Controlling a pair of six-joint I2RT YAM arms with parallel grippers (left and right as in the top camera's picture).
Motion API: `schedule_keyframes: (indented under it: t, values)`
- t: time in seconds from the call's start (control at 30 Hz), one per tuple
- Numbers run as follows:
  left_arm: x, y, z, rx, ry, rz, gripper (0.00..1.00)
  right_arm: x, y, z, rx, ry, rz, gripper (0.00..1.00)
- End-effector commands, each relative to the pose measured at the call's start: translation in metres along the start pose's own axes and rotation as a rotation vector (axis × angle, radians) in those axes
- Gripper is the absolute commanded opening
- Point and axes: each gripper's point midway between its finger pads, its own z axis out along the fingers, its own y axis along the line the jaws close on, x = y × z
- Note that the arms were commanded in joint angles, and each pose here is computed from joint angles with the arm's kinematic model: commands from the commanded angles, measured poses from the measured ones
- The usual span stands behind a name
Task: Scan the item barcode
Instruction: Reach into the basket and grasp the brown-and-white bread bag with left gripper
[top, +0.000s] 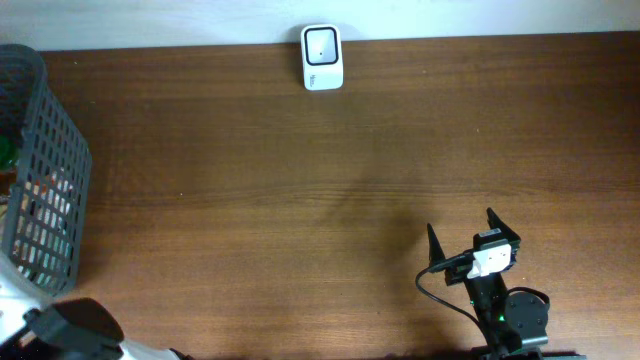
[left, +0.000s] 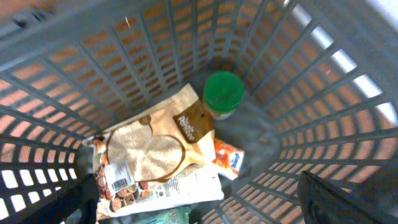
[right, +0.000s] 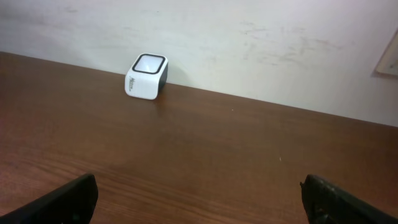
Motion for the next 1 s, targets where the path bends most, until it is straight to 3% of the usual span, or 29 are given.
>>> schedule_keyframes:
  t: [0.0,0.13,0.27,0.53,0.67,0.77,0.97]
  values:
    - [0.009,0.004,0.02,-0.033,0.05,0.031,0.99,0.003,0.001,0.0,0.0,0.006,0.0,0.98]
    - [0.014,0.012,0.035,-0.088,0.079,0.121,0.95,0.003,0.001,0.0,-0.001,0.006,0.0,0.98]
    - [0.025,0.024,0.057,-0.12,0.139,0.116,0.93,0.003,0.001,0.0,-0.001,0.006,0.0,0.98]
    - [0.053,0.034,0.109,-0.132,0.273,0.192,0.98,0.003,0.001,0.0,0.0,0.006,0.0,0.98]
    - [0.076,0.04,0.137,-0.056,0.377,0.285,0.98,0.003,0.001,0.0,-0.001,0.006,0.0,0.98]
    - [0.094,0.032,0.148,0.097,0.439,0.393,0.98,0.003,0.001,0.0,0.0,0.006,0.0,0.99]
    - [0.126,0.071,0.167,0.098,0.549,0.325,0.98,0.003,0.001,0.0,0.0,0.006,0.0,0.98]
